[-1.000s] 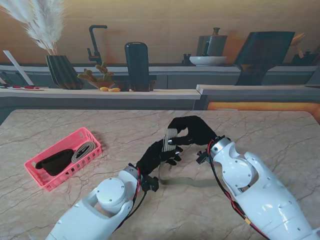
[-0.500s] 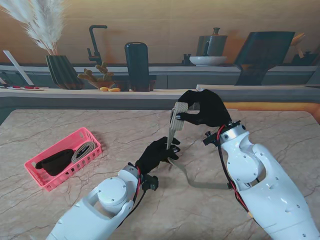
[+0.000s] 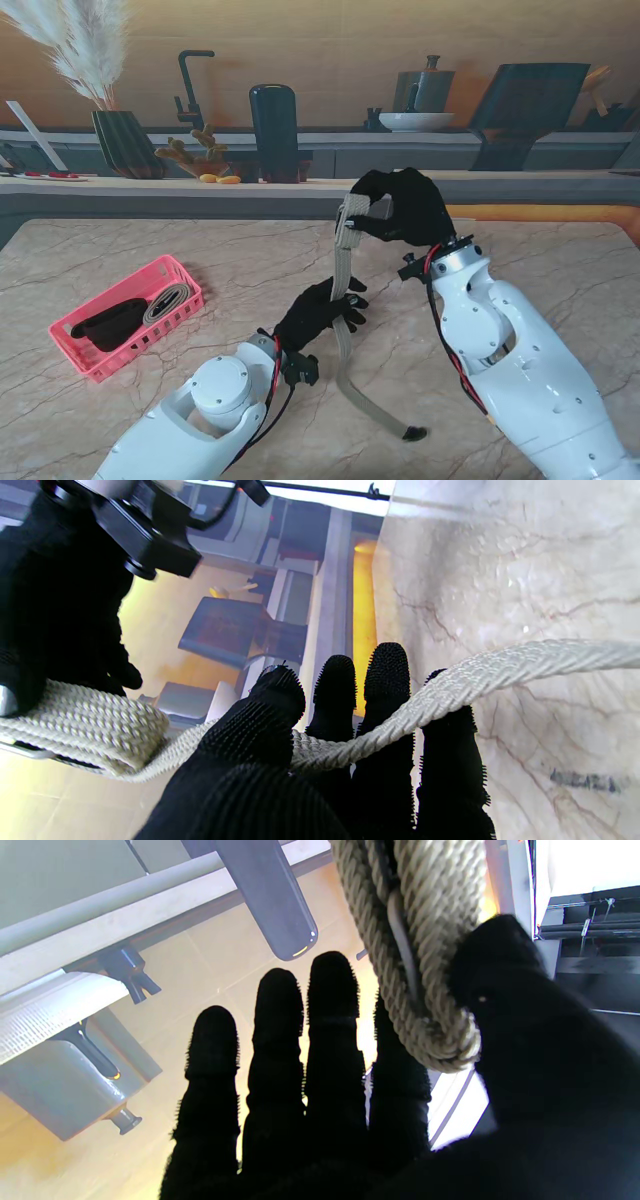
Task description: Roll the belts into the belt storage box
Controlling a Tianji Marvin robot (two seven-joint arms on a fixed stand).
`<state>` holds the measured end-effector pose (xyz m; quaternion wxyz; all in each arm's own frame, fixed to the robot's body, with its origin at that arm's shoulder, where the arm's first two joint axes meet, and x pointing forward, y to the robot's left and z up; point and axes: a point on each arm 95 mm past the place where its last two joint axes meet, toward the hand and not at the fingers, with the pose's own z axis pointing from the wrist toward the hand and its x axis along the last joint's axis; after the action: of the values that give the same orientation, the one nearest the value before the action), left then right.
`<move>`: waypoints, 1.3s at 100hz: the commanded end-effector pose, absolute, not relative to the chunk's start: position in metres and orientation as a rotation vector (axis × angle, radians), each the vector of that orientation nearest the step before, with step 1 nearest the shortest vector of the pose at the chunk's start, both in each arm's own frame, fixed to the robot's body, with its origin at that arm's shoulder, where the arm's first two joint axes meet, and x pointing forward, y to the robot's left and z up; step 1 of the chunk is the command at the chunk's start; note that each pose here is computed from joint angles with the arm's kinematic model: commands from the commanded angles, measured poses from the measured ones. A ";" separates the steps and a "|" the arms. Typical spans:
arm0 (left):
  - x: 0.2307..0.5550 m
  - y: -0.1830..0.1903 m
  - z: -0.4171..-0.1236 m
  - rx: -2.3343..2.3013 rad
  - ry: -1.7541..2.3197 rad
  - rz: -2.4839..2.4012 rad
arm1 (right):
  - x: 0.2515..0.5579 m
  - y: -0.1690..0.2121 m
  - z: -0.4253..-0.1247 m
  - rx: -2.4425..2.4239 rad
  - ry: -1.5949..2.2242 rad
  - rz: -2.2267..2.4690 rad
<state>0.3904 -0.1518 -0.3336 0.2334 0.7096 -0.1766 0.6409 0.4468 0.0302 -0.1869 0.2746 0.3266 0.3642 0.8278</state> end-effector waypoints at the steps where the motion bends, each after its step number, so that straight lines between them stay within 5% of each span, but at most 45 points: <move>1: 0.386 -0.160 -0.333 1.942 -0.472 1.736 | 0.446 0.039 -0.203 0.912 0.999 2.230; 82: 0.383 -0.152 -0.320 1.836 -0.010 1.717 | 0.436 0.063 -0.294 0.893 1.337 2.211; 130: 0.392 -0.130 -0.325 1.830 -0.326 1.762 | 0.438 0.061 -0.289 0.948 1.272 2.204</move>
<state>0.3851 -0.1305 -0.3404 0.2868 0.6981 -0.1389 0.6411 0.4424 0.0609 -0.2779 0.2145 0.3302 0.4499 0.8016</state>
